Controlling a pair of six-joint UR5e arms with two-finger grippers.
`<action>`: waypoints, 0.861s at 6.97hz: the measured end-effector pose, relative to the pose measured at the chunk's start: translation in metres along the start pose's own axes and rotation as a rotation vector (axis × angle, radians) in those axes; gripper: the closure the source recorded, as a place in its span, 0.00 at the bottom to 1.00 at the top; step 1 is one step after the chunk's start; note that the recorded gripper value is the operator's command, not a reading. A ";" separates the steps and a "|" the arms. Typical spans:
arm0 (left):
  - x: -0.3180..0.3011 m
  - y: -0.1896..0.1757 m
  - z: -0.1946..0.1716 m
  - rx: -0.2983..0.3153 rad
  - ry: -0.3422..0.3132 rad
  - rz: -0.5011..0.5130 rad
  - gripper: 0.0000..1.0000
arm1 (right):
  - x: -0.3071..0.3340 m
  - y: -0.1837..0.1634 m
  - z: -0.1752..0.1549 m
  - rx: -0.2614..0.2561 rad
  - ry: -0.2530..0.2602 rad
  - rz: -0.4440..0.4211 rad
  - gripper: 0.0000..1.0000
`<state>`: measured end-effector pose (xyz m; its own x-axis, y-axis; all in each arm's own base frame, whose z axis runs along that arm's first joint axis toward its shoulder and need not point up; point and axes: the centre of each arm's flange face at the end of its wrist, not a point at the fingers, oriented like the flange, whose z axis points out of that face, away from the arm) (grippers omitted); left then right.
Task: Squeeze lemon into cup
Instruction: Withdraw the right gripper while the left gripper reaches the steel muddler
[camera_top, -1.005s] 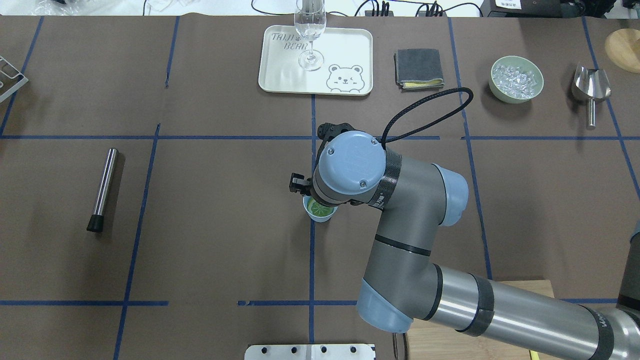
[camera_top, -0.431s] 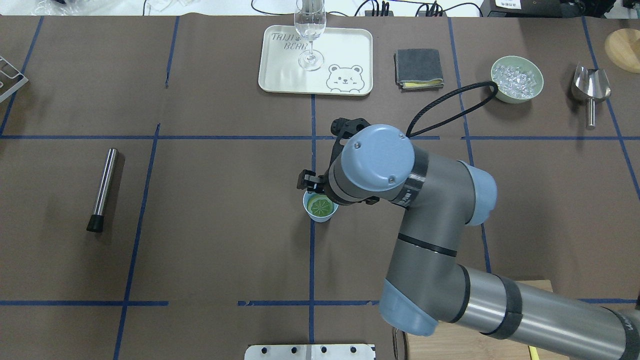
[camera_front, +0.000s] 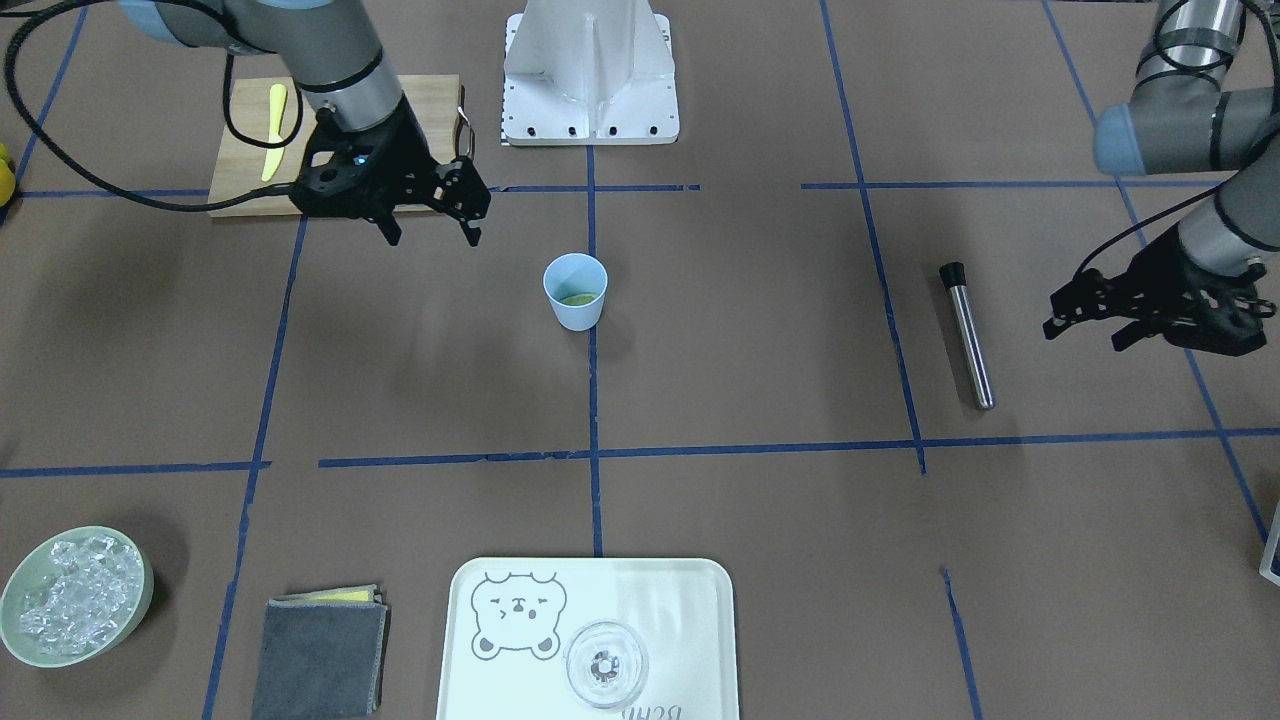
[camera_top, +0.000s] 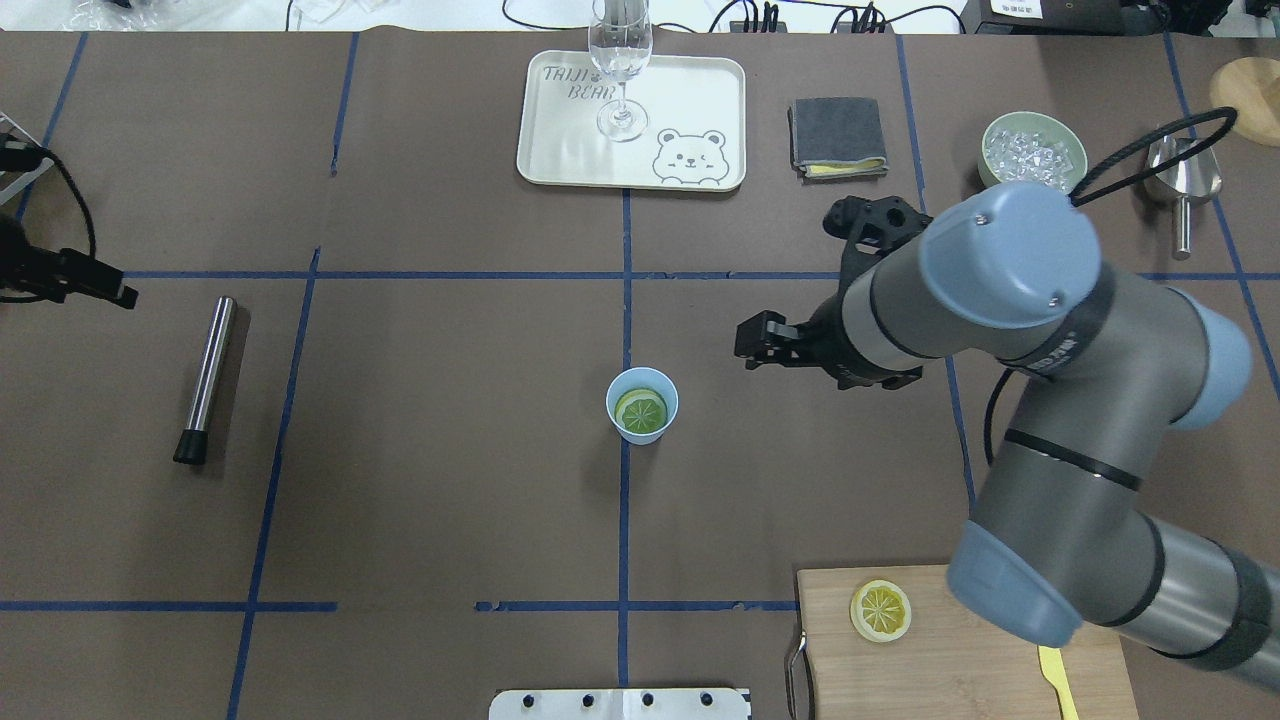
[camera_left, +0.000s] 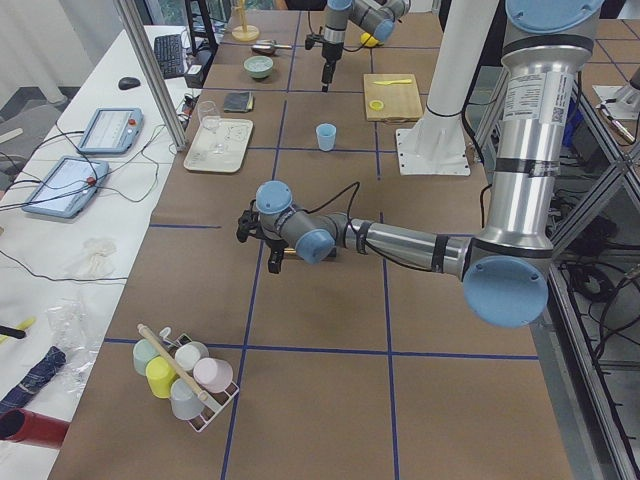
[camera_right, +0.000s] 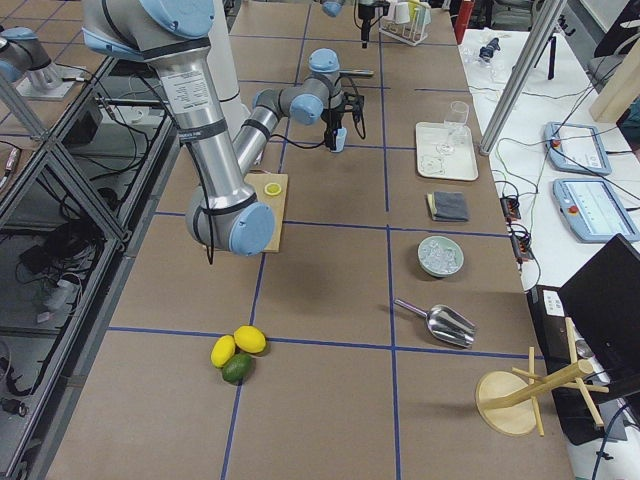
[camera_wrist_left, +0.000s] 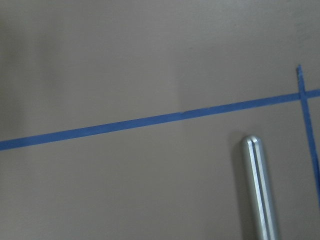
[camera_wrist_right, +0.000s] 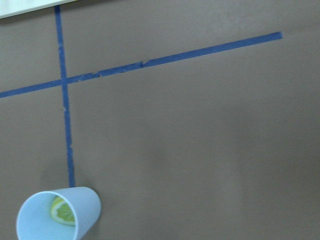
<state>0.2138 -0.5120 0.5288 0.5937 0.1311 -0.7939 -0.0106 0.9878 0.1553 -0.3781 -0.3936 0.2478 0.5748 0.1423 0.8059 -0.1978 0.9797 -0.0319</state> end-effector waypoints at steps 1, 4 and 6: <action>0.028 0.003 0.018 -0.008 0.004 -0.012 0.01 | 0.037 -0.008 -0.009 -0.009 0.022 -0.031 0.01; 0.070 0.016 0.064 -0.021 -0.037 -0.066 0.15 | 0.070 -0.014 -0.012 -0.016 0.053 -0.066 0.01; 0.062 0.020 0.079 -0.029 -0.069 -0.078 0.30 | 0.072 -0.014 -0.012 -0.017 0.054 -0.067 0.01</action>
<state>0.3139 -0.4907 0.5289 0.6480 0.0484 -0.7601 0.0155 0.9969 0.0767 -0.3248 -0.3959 0.2991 0.6285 0.0835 0.7733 -0.1446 0.9894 0.0106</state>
